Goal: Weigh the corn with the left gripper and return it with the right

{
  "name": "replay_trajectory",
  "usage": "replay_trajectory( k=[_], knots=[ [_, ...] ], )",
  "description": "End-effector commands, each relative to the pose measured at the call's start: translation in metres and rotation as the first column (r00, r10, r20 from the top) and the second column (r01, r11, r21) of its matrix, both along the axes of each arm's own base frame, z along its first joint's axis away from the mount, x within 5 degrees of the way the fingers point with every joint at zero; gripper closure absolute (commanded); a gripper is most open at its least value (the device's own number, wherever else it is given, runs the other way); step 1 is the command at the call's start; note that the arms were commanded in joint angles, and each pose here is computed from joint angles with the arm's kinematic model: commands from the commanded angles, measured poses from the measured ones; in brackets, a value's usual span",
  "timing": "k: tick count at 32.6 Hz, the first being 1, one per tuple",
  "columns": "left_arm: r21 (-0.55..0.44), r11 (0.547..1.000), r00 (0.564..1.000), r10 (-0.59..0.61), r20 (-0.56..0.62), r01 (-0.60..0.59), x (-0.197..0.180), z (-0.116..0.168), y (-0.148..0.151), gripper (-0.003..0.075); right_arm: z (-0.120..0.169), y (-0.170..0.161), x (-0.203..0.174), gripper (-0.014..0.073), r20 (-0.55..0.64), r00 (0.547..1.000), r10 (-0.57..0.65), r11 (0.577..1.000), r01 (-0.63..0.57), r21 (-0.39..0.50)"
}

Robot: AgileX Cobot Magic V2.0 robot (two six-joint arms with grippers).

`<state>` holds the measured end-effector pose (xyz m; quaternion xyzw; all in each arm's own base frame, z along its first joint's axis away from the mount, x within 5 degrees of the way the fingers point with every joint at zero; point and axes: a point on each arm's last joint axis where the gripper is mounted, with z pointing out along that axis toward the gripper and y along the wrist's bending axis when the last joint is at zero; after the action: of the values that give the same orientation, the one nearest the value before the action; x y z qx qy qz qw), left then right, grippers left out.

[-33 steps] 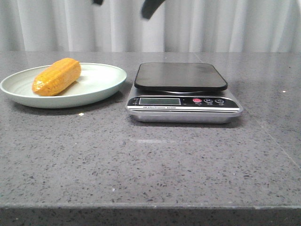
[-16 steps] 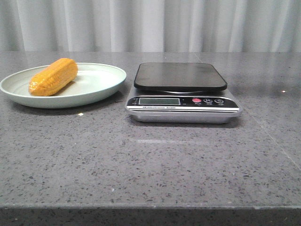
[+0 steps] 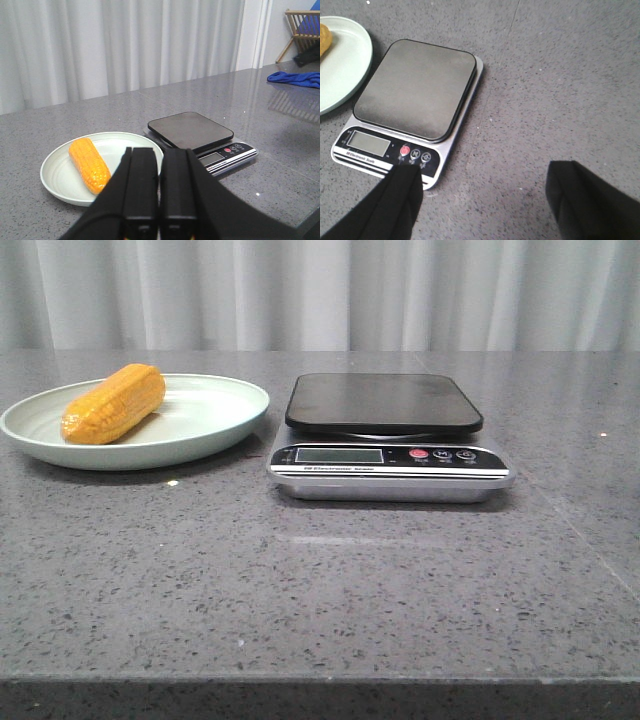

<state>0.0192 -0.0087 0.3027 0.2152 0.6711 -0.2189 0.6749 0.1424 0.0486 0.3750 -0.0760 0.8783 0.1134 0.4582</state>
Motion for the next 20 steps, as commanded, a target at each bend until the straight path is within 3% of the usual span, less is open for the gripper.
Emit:
replay_trajectory(
  k=[1,15,17,20],
  knots=[
    [-0.056,0.998,0.997,-0.007,0.071,0.011,-0.001,0.014,0.0,0.0594,-0.001,-0.013,-0.026,-0.0008,0.209,0.978,-0.013,1.0,0.012,0.007],
    [-0.056,0.998,0.997,-0.007,0.071,0.011,-0.001,0.014,0.0,0.0594,-0.061,-0.038,-0.099,-0.0001,0.554,0.832,-0.033,0.997,-0.008,0.071],
    [-0.056,0.998,0.997,-0.007,0.071,0.011,-0.001,0.014,0.0,0.0594,-0.065,-0.039,-0.102,0.0038,0.585,0.81,-0.036,0.997,-0.014,0.082],
    [-0.056,0.998,0.997,-0.007,0.071,0.011,-0.001,0.014,0.0,0.0594,-0.066,-0.039,-0.103,0.0207,0.611,0.791,-0.038,0.996,-0.02,0.088]
  ],
)
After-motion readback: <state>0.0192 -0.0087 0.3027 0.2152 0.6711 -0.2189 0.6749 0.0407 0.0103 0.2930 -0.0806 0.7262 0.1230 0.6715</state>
